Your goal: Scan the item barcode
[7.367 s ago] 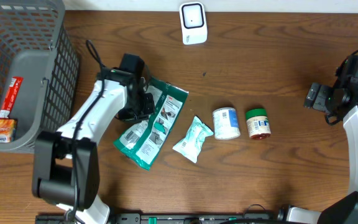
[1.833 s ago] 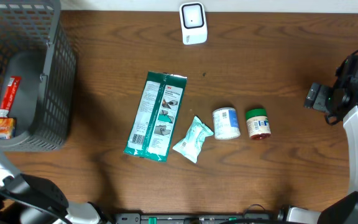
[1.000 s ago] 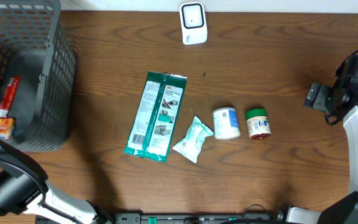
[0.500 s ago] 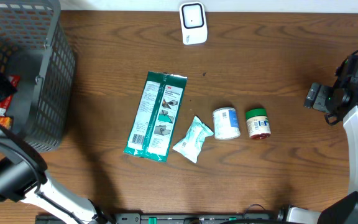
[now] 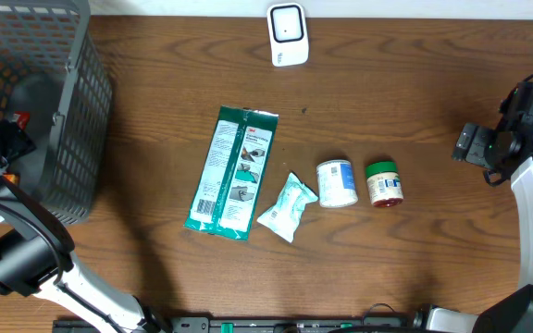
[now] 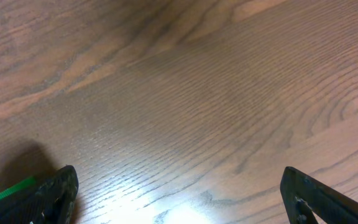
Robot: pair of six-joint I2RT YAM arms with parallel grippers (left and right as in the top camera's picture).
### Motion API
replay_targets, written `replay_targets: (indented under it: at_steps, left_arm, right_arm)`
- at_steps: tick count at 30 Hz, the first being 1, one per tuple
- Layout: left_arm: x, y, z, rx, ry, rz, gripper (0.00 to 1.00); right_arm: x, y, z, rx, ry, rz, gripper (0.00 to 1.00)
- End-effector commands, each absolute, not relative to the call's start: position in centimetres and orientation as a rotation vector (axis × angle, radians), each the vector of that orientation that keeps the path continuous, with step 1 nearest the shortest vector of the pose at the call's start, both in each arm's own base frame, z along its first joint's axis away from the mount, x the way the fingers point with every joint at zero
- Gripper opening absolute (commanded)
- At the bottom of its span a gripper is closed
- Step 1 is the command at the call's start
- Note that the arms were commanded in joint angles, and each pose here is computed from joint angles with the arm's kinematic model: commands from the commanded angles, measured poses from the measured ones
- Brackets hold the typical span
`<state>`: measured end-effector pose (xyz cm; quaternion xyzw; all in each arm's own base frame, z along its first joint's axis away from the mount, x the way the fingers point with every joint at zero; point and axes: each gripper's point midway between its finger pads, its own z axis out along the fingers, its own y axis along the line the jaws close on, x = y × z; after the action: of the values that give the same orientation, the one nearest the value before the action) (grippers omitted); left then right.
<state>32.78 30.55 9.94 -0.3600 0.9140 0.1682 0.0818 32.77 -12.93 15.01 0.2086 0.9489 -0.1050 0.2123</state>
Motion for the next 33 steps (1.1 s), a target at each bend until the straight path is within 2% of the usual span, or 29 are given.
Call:
replay_targets:
  at_steps: [1,11,13,15,19,26,33]
  left_arm:
    - [31.5,30.2,7.6,-1.107,2.772,0.534,0.84]
    - [30.3,29.6,3.5,-1.212,2.73,0.52,0.82]
    - [31.9,27.4,2.9,-1.188,2.738,0.287,0.65]
    - [33.7,25.2,2.9,-1.153,2.718,0.052,0.55]
    - [36.1,23.2,5.4,-1.098,2.628,-0.154,0.55]
    - [37.7,23.8,12.4,-0.989,2.457,-0.083,0.65]
    - [36.4,25.6,14.3,-1.076,2.391,0.085,0.7]
  right_arm:
    - [32.9,-13.3,15.6,0.578,2.621,-0.307,0.99]
    - [32.9,-13.3,15.6,0.578,2.621,-0.307,0.99]
    - [32.9,-13.3,15.6,0.578,2.621,-0.307,0.99]
    - [32.9,-13.3,15.6,0.578,2.621,-0.307,0.99]
    - [32.9,-13.3,15.6,0.578,2.621,-0.307,0.99]
    - [32.9,-13.3,15.6,0.578,2.621,-0.307,0.99]
    - [32.9,-13.3,15.6,0.578,2.621,-0.307,0.99]
